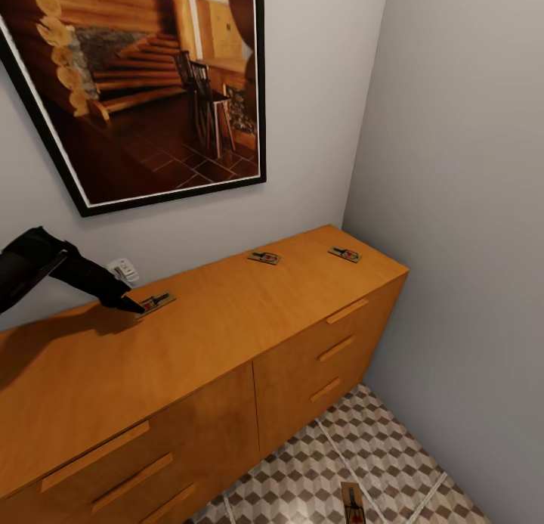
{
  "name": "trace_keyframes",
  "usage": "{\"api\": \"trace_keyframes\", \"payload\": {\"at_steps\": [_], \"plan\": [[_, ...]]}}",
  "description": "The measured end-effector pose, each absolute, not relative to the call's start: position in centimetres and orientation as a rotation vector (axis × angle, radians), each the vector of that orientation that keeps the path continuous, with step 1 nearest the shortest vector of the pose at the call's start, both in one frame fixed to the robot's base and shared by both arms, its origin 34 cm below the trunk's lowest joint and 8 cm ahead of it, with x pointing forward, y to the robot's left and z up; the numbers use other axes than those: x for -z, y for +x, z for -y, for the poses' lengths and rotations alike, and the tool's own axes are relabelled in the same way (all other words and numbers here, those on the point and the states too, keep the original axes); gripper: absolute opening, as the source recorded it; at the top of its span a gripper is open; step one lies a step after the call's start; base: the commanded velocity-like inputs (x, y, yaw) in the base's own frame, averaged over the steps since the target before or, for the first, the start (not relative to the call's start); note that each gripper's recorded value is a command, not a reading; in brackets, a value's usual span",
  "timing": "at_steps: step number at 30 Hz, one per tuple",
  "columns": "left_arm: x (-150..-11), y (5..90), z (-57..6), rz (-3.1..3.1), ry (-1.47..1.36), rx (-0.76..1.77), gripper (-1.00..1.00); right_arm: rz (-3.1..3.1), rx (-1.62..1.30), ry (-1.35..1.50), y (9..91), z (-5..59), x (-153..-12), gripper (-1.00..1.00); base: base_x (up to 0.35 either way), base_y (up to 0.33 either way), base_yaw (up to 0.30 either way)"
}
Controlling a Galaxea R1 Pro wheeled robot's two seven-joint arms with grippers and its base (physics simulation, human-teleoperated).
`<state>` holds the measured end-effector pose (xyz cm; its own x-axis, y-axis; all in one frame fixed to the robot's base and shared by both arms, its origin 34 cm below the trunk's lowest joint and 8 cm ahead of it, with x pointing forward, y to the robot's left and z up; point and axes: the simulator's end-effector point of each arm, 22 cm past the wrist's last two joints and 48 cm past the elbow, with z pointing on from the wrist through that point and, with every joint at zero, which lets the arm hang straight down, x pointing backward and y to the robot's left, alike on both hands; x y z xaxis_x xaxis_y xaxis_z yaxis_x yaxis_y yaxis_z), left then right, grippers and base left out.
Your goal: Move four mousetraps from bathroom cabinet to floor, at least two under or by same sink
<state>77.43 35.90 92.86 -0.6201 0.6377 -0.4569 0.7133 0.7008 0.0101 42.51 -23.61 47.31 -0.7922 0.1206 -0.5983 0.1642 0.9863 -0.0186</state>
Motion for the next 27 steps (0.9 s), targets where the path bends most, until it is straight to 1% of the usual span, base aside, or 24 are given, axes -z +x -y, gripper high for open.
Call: {"api": "trace_keyframes", "payload": {"at_steps": [12, 27], "plan": [[-92.4, 77.8, -34.1, -2.469, 1.085, 0.235, 1.00, -2.494, 0.092, 0.199, 42.5, 23.6, -47.3, -1.00, 0.000, 0.000, 0.000], [-92.0, 77.7, -34.0, -2.477, 1.099, 0.227, 1.00, -2.494, 0.092, 0.198, 42.5, 23.6, -47.3, -1.00, 0.000, 0.000, 0.000]]}}
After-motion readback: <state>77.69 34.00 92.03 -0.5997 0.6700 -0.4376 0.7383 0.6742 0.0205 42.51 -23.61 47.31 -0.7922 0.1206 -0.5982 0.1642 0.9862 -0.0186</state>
